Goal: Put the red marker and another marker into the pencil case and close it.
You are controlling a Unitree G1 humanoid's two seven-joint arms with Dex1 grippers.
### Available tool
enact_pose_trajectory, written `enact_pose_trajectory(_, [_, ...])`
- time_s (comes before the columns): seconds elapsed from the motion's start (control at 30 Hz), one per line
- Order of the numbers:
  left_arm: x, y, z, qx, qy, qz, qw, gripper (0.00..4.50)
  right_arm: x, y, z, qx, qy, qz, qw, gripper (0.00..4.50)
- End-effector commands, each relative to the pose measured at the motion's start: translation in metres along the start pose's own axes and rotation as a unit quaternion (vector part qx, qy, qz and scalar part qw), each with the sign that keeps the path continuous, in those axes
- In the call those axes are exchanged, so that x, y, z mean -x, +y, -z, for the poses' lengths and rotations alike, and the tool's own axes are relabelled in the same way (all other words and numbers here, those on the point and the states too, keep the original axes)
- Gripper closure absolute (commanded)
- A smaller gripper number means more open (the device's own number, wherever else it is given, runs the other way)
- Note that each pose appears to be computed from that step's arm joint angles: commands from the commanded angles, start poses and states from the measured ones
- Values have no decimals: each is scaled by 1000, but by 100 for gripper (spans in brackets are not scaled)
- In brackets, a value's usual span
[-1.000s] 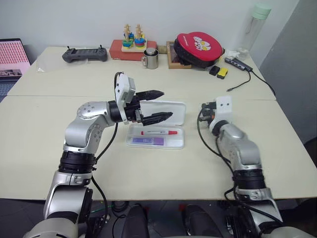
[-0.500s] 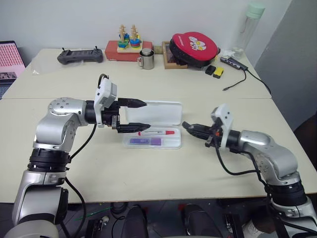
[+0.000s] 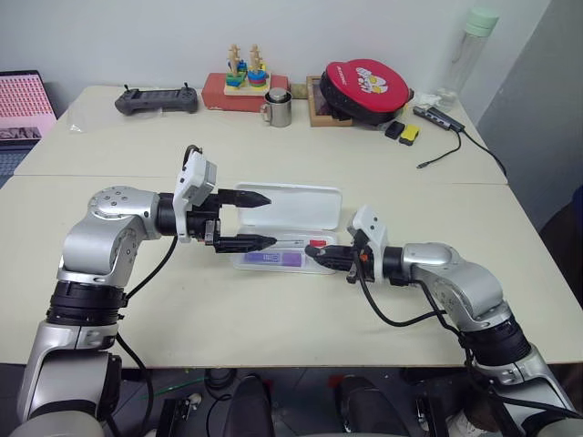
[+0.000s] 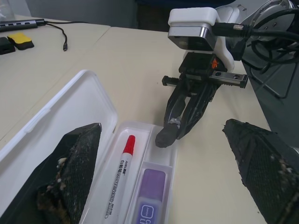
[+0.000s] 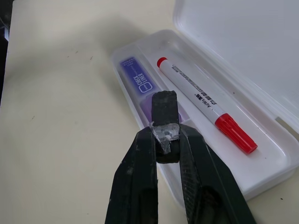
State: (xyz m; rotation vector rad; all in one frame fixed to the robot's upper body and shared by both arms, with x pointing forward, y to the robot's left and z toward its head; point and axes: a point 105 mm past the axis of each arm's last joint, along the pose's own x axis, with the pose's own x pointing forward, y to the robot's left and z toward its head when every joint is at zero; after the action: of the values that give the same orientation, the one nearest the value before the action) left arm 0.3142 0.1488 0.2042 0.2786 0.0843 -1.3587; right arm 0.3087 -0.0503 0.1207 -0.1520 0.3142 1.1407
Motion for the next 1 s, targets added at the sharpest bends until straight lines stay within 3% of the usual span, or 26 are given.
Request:
enact_pose_trajectory(0.03, [3, -3, -15, -25, -12, -5, 1000, 0, -1, -1, -5, 17, -4, -8, 1000, 420])
enact_pose_trajectory(0.3, [2, -2, -18, -26, -15, -14, 999, 0, -3, -7, 0, 16, 10, -4, 1000, 420])
enact_pose_trajectory(0.5, [1, -1, -18, -23, -17, -14, 1000, 0, -3, -10, -6, 21, 3, -4, 1000, 242])
enact_pose_trajectory(0.77, [1, 9, -21, -35, -21, -37, 998, 0, 2, -7, -20, 33, -17, -12, 999, 53])
enact_pose_trajectory(0.83, [5, 14, -26, -33, -37, -53, 997, 0, 8, -3, -35, 37, -51, -28, 998, 8])
enact_pose_trajectory(0.9, [9, 22, -34, -32, -62, -78, 995, 0, 14, 0, -62, 35, -113, -47, 992, 1])
enact_pose_trajectory(1.0, [19, 35, -40, -18, -96, -127, 987, 0, 17, -40, -103, 36, -178, 45, 982, 1])
